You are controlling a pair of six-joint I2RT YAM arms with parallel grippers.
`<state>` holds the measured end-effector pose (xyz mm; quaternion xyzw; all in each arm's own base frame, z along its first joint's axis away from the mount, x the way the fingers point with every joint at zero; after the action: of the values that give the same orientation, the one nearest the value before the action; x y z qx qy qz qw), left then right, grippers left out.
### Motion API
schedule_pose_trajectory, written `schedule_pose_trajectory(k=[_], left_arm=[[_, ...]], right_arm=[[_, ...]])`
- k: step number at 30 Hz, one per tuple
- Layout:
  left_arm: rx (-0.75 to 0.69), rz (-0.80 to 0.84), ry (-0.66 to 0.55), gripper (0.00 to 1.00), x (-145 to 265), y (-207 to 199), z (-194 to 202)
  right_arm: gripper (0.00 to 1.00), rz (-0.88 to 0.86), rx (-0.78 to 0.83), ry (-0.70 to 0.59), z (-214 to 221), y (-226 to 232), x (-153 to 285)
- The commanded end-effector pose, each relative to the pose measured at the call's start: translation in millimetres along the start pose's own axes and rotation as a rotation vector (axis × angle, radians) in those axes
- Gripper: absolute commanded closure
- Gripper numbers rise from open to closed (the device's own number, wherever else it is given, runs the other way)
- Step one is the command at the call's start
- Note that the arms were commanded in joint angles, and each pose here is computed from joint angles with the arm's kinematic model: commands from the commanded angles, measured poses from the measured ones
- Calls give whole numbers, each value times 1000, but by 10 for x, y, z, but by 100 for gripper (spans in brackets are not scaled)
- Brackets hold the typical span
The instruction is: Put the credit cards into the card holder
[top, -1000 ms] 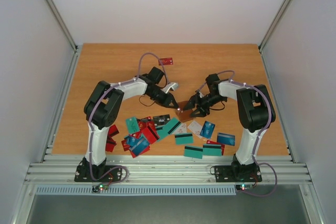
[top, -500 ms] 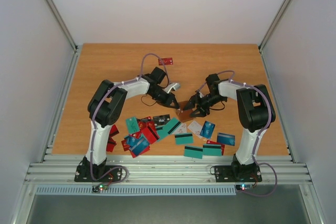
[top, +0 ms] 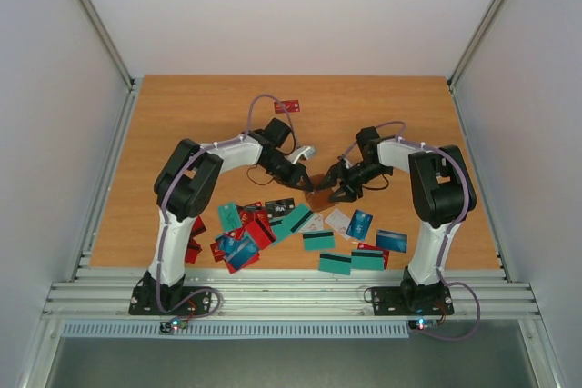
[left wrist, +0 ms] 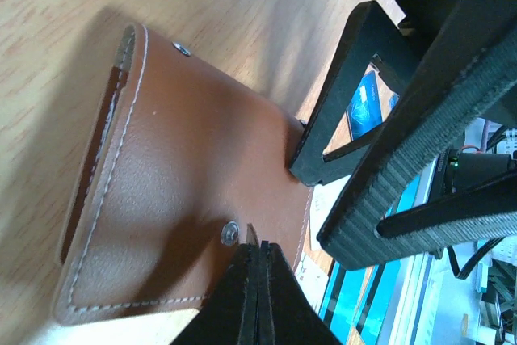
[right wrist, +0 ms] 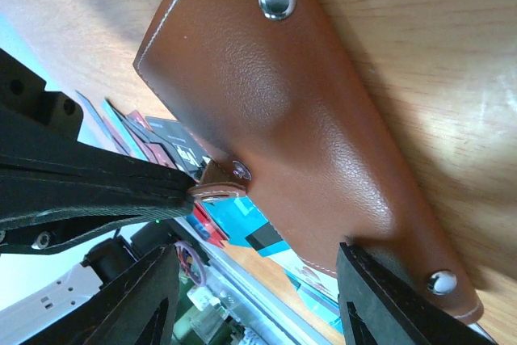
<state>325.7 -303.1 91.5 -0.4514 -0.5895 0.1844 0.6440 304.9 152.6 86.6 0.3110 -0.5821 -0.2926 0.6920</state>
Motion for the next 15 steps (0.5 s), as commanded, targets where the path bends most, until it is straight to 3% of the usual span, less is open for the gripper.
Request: schedule_pose_trajectory(k=[1,15], left_arm=[[-12,21,23,100,-126,-2,-37],[0,-54,20,100,-210,106,-93]], right_arm=[[45,47,26,-18,-94,-92,-47],[45,43,31,-21,-99,-69,-34]])
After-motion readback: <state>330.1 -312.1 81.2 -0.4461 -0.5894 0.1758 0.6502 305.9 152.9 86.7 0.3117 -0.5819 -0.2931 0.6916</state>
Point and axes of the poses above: each gripper's point midway between its finger pads, its own x axis back along the fingers, its own y axis along the line the jaws close on, z = x × y, the point moved 7 cm from there along x, back along the fingers, and after that the axes turned 14 degrees about x, right-handed, at the moved point
